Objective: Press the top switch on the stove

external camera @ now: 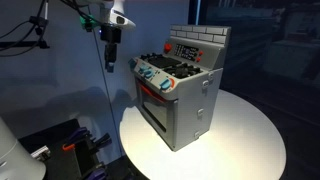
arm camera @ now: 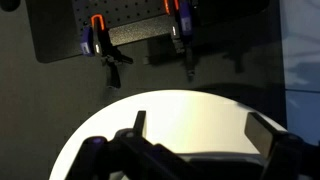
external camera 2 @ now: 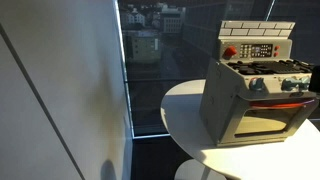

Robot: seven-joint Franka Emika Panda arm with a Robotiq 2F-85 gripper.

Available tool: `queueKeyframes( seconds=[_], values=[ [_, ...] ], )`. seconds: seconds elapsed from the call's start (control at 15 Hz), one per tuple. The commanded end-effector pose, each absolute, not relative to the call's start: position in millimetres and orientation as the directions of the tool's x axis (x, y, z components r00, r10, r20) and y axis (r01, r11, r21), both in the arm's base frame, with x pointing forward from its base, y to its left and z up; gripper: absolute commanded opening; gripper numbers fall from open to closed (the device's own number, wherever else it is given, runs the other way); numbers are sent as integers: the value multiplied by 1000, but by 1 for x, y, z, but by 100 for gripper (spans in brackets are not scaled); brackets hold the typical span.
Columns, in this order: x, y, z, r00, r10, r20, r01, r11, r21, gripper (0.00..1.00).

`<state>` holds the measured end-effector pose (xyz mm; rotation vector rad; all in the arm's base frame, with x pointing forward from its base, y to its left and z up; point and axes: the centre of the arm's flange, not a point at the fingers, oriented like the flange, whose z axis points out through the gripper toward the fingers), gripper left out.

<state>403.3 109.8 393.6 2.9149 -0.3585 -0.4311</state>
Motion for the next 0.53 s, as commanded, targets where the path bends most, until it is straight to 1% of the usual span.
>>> queueKeyframes(
  seconds=[0.0, 0.47],
  values=[
    [404, 110, 394, 929, -260, -261, -211, -956, 204, 100],
    [411, 103, 399, 928, -270, -255, -224, -954, 198, 100]
  ],
)
